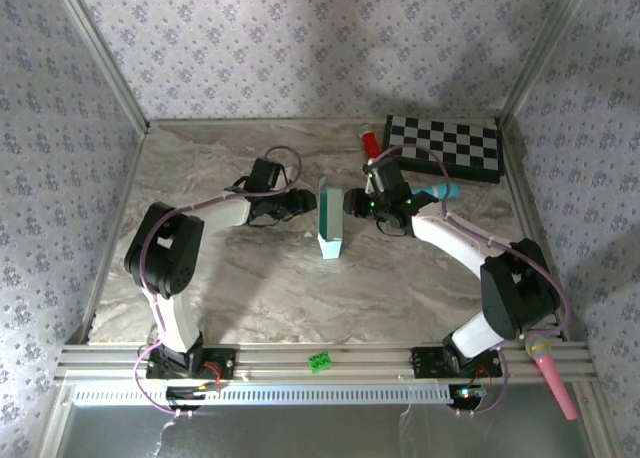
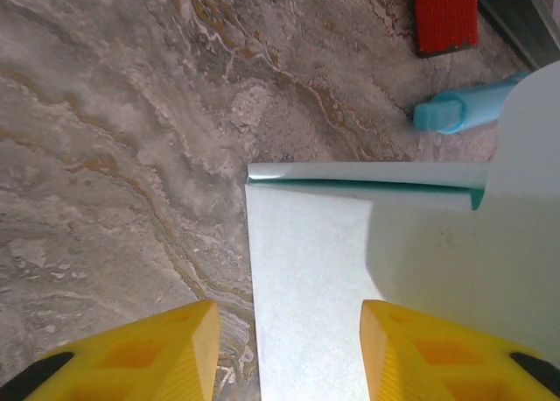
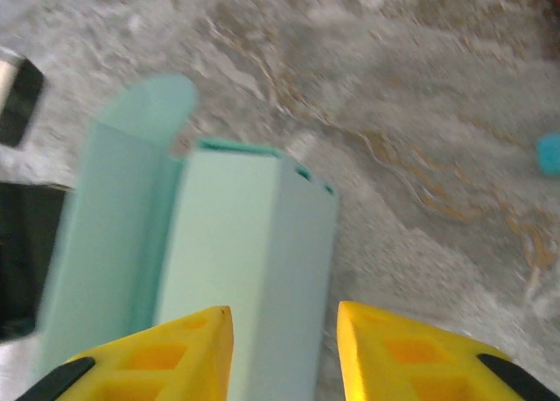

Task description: Fold the paper box

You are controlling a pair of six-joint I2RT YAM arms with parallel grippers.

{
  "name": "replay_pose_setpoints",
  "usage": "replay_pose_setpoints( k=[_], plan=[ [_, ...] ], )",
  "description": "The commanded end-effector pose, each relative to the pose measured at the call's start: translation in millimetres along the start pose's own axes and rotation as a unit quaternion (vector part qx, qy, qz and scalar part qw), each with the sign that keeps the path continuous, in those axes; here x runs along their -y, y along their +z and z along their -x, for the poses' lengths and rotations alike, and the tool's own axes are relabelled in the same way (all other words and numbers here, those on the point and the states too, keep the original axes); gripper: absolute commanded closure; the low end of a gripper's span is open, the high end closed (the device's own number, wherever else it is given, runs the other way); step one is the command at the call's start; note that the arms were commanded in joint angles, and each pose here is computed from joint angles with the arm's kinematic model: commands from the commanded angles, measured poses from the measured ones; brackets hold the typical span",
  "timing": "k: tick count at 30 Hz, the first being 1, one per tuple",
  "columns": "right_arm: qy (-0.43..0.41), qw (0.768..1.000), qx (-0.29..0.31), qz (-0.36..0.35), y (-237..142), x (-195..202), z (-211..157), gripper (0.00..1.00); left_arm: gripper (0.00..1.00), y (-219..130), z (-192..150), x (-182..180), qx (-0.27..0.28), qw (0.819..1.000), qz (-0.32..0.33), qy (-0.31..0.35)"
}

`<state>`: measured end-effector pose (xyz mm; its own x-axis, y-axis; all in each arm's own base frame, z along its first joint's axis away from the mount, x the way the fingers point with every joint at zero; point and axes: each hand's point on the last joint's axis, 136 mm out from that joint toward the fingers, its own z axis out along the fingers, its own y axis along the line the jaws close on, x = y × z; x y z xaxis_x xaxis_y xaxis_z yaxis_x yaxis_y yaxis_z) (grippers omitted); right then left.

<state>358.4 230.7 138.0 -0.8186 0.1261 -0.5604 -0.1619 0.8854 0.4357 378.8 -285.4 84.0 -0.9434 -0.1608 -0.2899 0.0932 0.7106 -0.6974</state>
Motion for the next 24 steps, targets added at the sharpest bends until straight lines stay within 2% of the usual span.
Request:
replay_pose_setpoints(
  k=[1,4,15,24],
  plan=[
    [0.010,0.999,-0.032,0.003,12.4,6.1,-22.4,0.65,0.55,5.6,-0.2,8.0,-0.014,1.000,-0.007,0.011],
    [0.005,0.998,-0.046,0.035,19.6,-6.8,-31.3,0.66,0.55,10.7,0.0,9.7,-0.021,1.000,-0.009,0.011],
    [0.008,0.997,-0.059,0.057,37.0,-24.2,-38.1,0.66,0.55,19.1,0.8,22.3,-0.041,0.999,-0.017,0.026],
    [0.007,0.998,-0.048,0.051,34.9,-23.7,-32.3,0.64,0.55,9.0,10.8,10.6,-0.025,0.999,0.026,0.032]
  ],
)
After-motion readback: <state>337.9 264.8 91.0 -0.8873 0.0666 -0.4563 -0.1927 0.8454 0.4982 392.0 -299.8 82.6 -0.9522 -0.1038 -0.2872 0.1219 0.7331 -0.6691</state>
